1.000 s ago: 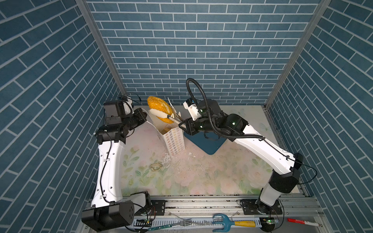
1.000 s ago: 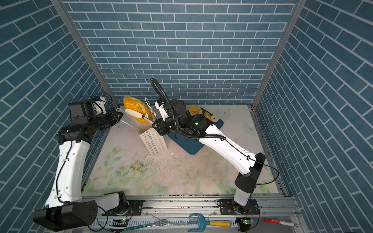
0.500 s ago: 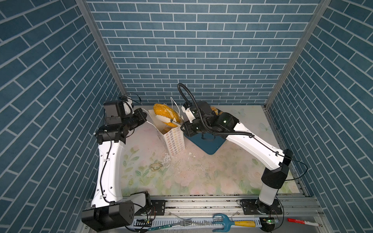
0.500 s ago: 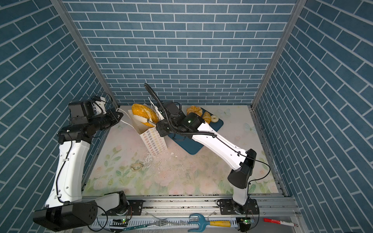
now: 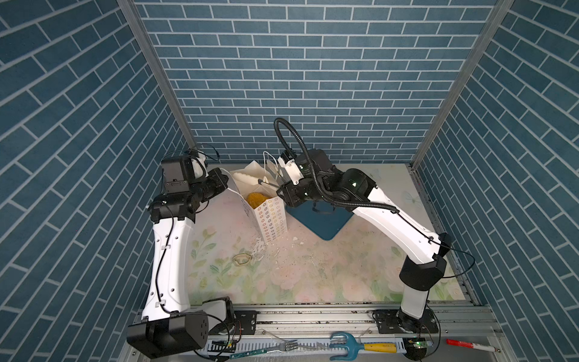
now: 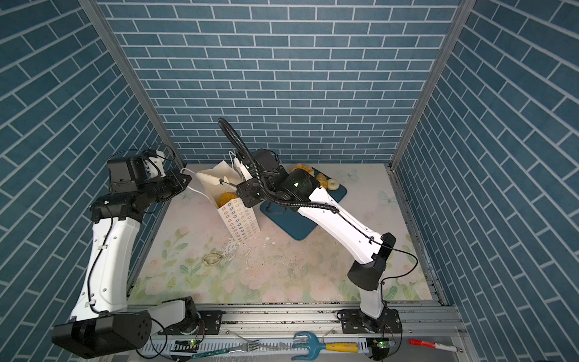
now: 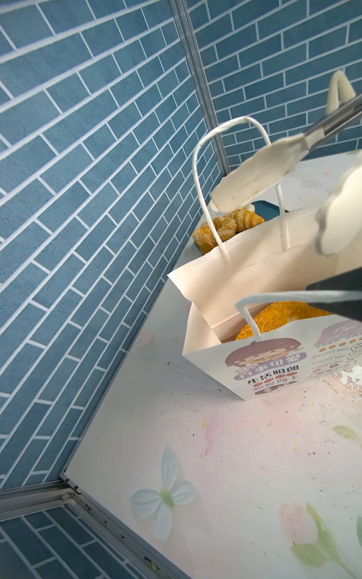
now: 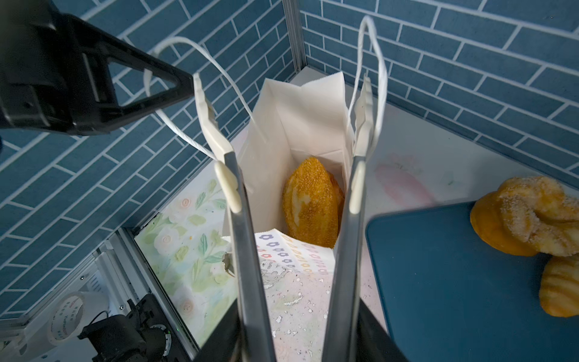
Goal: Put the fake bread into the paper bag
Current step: 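Withdraw the tongs with the right gripper back over the tray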
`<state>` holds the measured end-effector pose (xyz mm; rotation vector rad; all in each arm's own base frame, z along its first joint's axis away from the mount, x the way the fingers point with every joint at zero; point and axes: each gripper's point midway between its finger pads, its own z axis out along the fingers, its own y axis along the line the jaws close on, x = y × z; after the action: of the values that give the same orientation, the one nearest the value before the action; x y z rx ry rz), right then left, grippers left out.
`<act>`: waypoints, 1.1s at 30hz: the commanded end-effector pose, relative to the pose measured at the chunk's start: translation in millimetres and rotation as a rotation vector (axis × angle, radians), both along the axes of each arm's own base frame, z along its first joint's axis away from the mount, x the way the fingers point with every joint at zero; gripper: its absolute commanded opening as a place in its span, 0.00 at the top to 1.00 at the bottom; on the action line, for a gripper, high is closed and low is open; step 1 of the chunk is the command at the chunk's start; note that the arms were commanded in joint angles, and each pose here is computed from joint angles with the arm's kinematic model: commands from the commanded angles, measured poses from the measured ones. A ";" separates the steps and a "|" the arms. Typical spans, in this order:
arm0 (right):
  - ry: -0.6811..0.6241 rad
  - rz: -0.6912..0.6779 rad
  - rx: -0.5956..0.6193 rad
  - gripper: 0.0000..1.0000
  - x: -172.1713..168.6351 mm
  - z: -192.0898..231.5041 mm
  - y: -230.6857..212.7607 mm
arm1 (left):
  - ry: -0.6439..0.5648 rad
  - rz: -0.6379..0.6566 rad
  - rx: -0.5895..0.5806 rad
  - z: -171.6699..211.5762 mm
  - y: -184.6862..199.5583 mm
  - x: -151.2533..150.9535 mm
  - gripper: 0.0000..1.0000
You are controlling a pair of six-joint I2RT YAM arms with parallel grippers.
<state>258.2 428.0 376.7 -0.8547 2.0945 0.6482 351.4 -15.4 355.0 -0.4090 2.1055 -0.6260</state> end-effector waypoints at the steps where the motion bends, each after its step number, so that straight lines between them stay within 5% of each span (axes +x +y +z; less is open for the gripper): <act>1: -0.097 0.052 0.061 0.52 -7.4 38.6 -2.8 | 0.004 0.006 0.008 -0.8 3.0 2.2 1.00; 13: -0.332 -0.035 0.041 0.54 1.9 101.5 -65.7 | 0.002 -0.002 0.003 0.3 0.9 2.1 1.00; 18: -0.290 -0.190 0.024 0.54 31.0 95.5 -118.0 | -0.003 -0.001 0.009 3.3 1.1 -0.3 1.00; 24: -0.195 -0.422 -0.075 0.54 74.0 51.5 -189.0 | -0.003 0.002 0.005 4.0 -0.1 0.0 1.00; 33: 0.087 -0.709 -0.252 0.54 132.5 -71.2 -282.7 | 0.004 0.009 0.018 6.7 0.2 -1.2 1.00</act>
<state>380.1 162.1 316.0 -0.2777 2.3511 0.0396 352.0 -15.6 354.2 -0.4145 2.1150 -0.6171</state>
